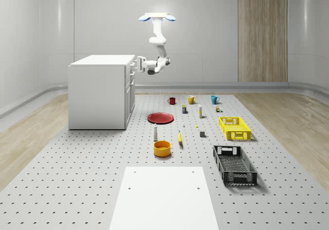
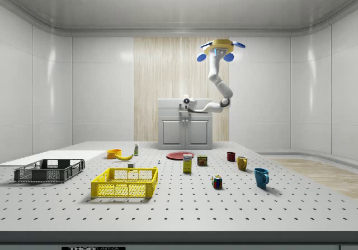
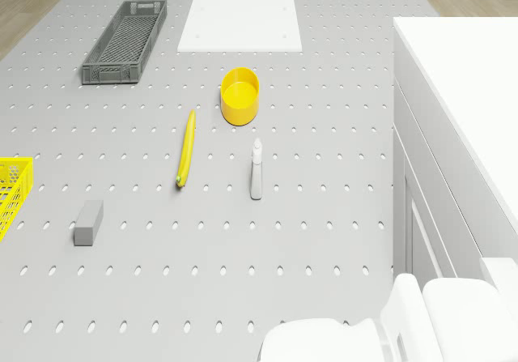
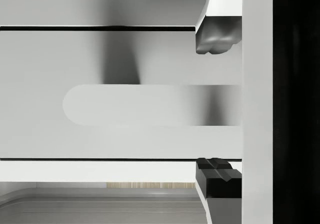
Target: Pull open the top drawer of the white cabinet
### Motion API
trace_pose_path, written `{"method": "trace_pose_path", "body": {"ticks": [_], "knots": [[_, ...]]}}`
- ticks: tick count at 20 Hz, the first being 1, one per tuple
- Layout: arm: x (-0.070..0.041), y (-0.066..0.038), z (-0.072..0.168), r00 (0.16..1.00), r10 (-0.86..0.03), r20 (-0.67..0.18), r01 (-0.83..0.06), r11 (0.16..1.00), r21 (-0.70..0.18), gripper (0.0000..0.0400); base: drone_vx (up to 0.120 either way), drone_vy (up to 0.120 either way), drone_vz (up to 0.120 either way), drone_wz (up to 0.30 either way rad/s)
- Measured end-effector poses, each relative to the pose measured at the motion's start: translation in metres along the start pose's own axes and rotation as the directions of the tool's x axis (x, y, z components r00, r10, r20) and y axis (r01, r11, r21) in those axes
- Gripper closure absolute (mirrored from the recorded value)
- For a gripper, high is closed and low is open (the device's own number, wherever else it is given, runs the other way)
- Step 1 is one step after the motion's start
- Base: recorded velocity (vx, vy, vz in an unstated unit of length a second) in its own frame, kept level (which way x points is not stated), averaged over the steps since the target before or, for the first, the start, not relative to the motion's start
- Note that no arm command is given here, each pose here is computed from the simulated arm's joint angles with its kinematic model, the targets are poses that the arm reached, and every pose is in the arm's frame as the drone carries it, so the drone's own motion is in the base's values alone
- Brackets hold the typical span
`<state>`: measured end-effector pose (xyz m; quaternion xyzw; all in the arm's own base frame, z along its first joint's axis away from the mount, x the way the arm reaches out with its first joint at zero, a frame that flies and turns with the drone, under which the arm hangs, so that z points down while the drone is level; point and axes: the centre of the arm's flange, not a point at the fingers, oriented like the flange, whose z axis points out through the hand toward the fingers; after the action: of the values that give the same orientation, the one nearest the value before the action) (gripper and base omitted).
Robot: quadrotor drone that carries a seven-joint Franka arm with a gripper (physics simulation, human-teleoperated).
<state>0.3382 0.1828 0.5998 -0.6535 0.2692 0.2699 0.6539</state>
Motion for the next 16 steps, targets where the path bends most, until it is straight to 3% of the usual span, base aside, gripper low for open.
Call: {"method": "trace_pose_path", "body": {"ticks": [2, 5, 8, 12, 16], "knots": [[0.0000, 0.0000, 0.0039, 1.000, 0.000, 0.000, 0.000, 1.000, 0.000, 0.0111, 0.000, 0.000, 0.000, 0.000], [0.0001, 0.0000, 0.0074, 1.000, 0.000, 0.000, 0.000, 1.000, 0.000, 0.0208, 0.000, 0.000, 0.000, 0.000], [0.0001, 0.0000, 0.0093, 1.000, 0.000, 0.000, 0.000, 1.000, 0.000, 0.0254, 0.000, 0.000, 0.000, 0.000], [0.0002, 0.0000, 0.0104, 1.000, 0.000, 0.000, 0.000, 1.000, 0.000, 0.0280, 0.000, 0.000, 0.000, 0.000], [0.0002, 0.0001, 0.0050, 1.000, -0.001, -0.002, 0.001, 1.000, -0.002, 0.0278, 0.000, 0.000, 0.000, 0.000]]}}
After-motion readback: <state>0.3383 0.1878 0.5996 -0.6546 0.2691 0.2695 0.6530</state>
